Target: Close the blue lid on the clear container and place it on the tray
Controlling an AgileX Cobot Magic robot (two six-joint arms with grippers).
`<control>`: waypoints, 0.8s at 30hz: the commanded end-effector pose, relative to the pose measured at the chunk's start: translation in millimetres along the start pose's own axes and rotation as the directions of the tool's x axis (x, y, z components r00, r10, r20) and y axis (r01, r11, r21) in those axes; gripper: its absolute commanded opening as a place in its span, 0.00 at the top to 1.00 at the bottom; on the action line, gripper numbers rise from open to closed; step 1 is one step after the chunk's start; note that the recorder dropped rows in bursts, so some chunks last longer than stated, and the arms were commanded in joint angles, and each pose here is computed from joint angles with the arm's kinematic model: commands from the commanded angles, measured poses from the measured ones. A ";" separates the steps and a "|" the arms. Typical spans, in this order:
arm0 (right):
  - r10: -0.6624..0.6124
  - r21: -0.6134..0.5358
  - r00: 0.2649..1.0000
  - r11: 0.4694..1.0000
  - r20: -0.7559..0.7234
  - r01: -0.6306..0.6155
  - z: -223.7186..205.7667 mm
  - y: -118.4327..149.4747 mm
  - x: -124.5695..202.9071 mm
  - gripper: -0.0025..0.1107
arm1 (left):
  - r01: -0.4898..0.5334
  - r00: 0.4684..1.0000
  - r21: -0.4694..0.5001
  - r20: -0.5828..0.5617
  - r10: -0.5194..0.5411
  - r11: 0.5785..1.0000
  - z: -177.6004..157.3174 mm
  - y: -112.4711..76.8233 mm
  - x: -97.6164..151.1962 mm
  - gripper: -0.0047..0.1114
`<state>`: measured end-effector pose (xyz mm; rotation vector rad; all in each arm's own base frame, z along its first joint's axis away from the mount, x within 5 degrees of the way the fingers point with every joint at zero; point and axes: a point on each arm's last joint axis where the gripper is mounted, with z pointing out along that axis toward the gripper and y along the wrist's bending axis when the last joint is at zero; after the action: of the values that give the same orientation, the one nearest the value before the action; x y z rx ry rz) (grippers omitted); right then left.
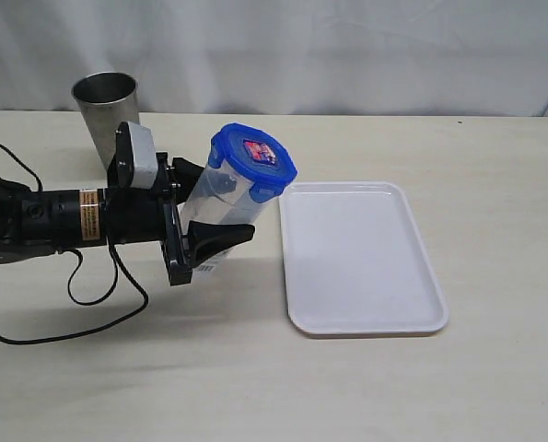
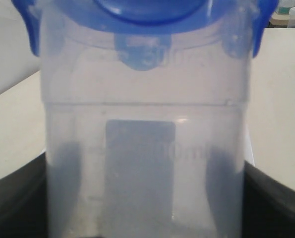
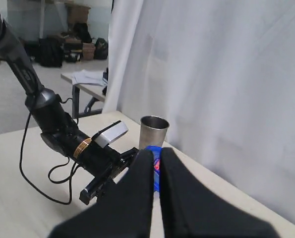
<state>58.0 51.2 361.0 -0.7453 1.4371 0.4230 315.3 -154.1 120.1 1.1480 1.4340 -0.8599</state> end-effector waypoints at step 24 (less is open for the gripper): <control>0.090 -0.042 0.930 0.996 0.355 -0.080 -58.4 7.1 38.2 0.94 | 0.002 0.998 -0.014 0.057 -0.001 1.000 1.5 1.6 -8.4 0.96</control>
<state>15.3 9.5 324.6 -0.5987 1.1294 0.6071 315.9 -154.0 120.8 1.1383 1.4309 -0.8594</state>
